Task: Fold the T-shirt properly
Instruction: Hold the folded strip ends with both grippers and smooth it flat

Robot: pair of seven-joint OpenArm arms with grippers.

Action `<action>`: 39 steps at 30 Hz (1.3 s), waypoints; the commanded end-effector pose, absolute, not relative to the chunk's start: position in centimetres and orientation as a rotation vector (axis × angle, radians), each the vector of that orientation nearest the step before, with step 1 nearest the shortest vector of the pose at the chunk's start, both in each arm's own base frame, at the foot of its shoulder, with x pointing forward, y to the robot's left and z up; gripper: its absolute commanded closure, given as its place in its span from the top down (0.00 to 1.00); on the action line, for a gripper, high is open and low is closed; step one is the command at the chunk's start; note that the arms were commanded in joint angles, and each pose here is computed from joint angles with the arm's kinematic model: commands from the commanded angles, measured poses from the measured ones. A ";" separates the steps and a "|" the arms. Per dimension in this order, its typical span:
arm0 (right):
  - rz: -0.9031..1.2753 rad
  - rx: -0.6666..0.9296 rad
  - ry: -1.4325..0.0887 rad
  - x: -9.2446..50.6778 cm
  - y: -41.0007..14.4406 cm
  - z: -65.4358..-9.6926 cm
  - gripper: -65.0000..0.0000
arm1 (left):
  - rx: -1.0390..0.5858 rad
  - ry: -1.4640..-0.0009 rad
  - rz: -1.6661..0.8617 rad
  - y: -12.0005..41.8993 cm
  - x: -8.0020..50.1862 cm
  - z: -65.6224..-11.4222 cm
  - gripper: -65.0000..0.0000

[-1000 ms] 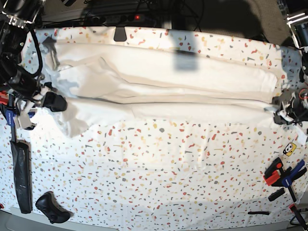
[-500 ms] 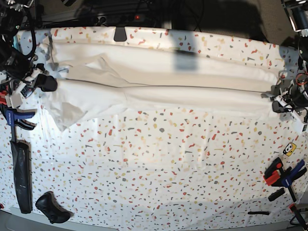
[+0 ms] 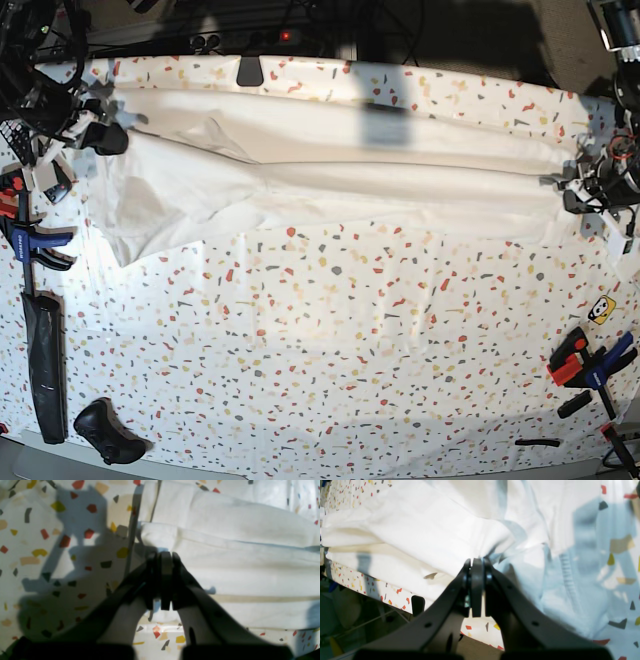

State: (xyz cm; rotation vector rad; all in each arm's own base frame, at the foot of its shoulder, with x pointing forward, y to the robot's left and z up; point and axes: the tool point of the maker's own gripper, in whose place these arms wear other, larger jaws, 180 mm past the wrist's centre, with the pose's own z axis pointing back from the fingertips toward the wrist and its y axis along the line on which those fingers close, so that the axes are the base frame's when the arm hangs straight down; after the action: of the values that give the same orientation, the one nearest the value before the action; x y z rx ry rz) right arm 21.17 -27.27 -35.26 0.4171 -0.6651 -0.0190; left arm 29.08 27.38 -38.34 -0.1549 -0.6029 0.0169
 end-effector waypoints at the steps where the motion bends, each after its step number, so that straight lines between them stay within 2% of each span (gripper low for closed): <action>1: 0.007 0.402 -0.708 21.9 -27.8 -34.0 0.00 | -0.109 -0.652 0.010 28.6 30.1 -36.9 0.00; 5: 0.007 0.401 -0.705 21.8 -27.8 -34.0 0.00 | -0.079 -0.640 0.004 29.0 29.9 -37.1 0.00; 6: 0.007 0.401 -0.705 21.8 -27.8 -34.0 0.02 | -0.080 -0.638 0.004 29.0 29.9 -37.1 0.08; 8: 0.007 0.401 -0.705 21.8 -27.8 -34.0 0.21 | -0.079 -0.639 0.003 29.0 29.9 -37.1 0.28; 9: 0.007 0.401 -0.706 21.8 -27.8 -34.0 0.29 | -0.079 -0.639 0.003 29.0 29.9 -37.1 0.35; 11: 0.006 0.404 -0.708 21.9 -27.7 -34.0 0.38 | -0.079 -0.638 0.003 29.0 29.9 -37.1 0.39; 19: 0.007 0.405 -0.710 22.0 -27.7 -33.9 0.38 | -0.093 -0.662 0.001 28.7 30.3 -36.5 0.39; 25: 0.007 0.404 -0.710 22.0 -27.7 -33.9 0.38 | -0.122 -0.655 0.025 28.6 30.3 -37.2 0.46; 30: 0.007 0.404 -0.710 22.0 -27.7 -33.9 0.38 | -0.143 -0.620 0.062 29.0 29.7 -38.8 0.46; 35: 0.007 0.404 -0.710 22.0 -27.7 -33.9 0.38 | -0.269 -0.562 0.110 27.7 28.6 -40.7 0.46; 39: 0.006 0.413 -0.716 22.0 -27.6 -33.8 0.38 | -0.305 -0.495 0.173 27.9 27.1 -43.1 0.46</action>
State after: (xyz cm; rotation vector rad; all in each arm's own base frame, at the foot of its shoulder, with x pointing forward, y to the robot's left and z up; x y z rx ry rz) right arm 21.20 -27.33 -35.20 0.4160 -0.6676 -0.0183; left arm 27.59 27.41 -42.90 -0.3288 -0.5263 0.1761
